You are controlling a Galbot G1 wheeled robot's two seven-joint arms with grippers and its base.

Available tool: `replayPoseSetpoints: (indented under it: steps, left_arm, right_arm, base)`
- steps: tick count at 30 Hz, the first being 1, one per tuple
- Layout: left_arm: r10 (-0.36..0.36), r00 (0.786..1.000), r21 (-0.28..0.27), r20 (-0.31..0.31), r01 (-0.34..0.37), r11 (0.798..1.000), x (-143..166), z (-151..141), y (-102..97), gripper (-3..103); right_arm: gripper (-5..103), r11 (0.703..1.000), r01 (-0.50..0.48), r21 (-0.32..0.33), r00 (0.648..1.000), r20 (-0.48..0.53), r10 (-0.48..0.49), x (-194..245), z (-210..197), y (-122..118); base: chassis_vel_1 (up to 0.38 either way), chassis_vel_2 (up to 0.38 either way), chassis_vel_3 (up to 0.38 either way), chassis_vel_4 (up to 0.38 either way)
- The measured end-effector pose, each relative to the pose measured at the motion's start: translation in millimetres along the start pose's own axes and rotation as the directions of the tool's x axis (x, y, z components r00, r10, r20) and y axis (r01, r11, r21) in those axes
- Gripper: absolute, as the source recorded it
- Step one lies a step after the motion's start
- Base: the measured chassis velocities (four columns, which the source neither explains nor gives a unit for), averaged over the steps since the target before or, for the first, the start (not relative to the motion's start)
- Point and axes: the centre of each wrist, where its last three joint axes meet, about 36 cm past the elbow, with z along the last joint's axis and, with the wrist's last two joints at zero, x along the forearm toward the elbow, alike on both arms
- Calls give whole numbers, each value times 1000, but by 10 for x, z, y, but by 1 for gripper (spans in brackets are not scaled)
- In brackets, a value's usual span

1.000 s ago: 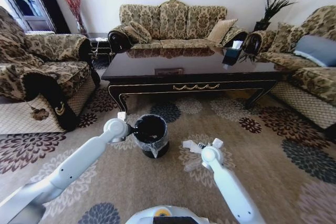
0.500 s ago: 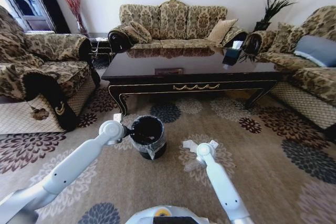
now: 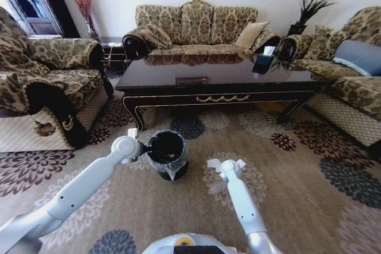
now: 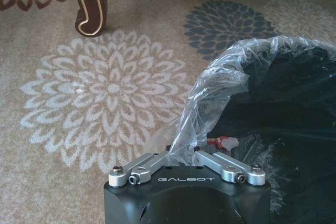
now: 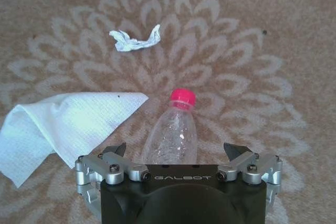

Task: Move to the front of the table and pick up the trash from the floor, then place it into the trash bin.

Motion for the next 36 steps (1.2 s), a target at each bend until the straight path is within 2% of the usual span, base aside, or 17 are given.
replayPoseSetpoints:
  steps: [14,15,17,18,19,20,23,24,25,26,27,28,31,32,34,35,36]
  left_arm:
    - [-5,1000,-11,1,5,1000,15,-14,3,0]
    - [-4,1000,-11,1,4,1000,16,-15,2,0]
    - [-4,1000,-11,1,4,1000,16,-16,1,0]
    - [-4,1000,-12,0,4,1000,15,-14,0,0]
    - [-4,1000,-12,0,4,1000,13,-12,-1,0]
    - [-4,1000,-12,-2,4,1000,9,-4,-2,0]
    - [-4,1000,-11,-5,4,1000,0,10,-6,0]
    - [-3,1000,-11,-7,2,1000,-5,17,-10,0]
    - [-3,1000,-12,-7,3,1000,-9,22,-15,0]
    - [-3,1000,-12,-7,2,1000,-10,24,-17,0]
    - [-1,1000,-12,-8,1,1000,-11,26,-22,0]
    - [1,1000,-12,-7,-1,1000,-10,27,-29,0]
    - [4,1000,-14,-7,-4,1000,-6,31,-40,0]
    - [6,1000,-15,-6,-6,1000,1,35,-46,0]
    - [6,1000,-15,-7,-6,1000,0,37,-46,0]
    - [5,1000,-15,-7,-5,1000,-2,42,-45,0]
    - [4,1000,-15,-8,-4,1000,-5,48,-43,0]
  right_arm:
    - [102,1000,-24,-20,999,-45,24,-357,154,54]
    - [98,1000,-24,-19,999,-46,23,-361,159,54]
    - [98,1000,-24,-19,999,-47,23,-364,163,52]
    - [88,1000,-26,-18,999,-49,25,-374,176,42]
    - [88,999,-29,-16,998,-49,28,-384,186,35]
    - [82,999,-33,-12,998,-49,32,-399,203,24]
    - [82,999,-34,-8,998,-49,33,-411,221,11]
    - [71,999,-32,-7,998,-47,32,-409,226,5]
    - [71,999,-31,-6,999,-45,31,-405,227,-3]
    - [60,1000,-31,-6,999,-44,30,-402,226,-4]
    - [60,1000,-29,-5,999,-43,29,-398,226,-6]
    - [50,1000,-29,-5,999,-42,29,-394,224,-11]
    - [50,1000,-30,-4,999,-39,30,-387,227,-23]
    - [42,999,-33,-4,999,-38,32,-382,231,-33]
    - [42,999,-33,-4,999,-38,33,-380,231,-36]
    - [35,999,-34,-3,999,-37,34,-378,231,-40]
    - [35,999,-36,-2,999,-35,36,-378,231,-50]
  base:
    - [0,0,0,0]
    - [0,0,0,0]
    - [0,0,0,0]
    - [0,0,0,0]
    - [0,0,0,0]
    - [0,0,0,0]
    - [0,0,0,0]
    - [0,0,0,0]
    - [0,0,0,0]
    - [0,0,0,0]
    - [0,0,0,0]
    - [0,0,0,0]
    - [0,0,0,0]
    - [0,0,0,0]
    - [0,0,0,0]
    - [0,0,0,0]
    - [0,0,0,0]
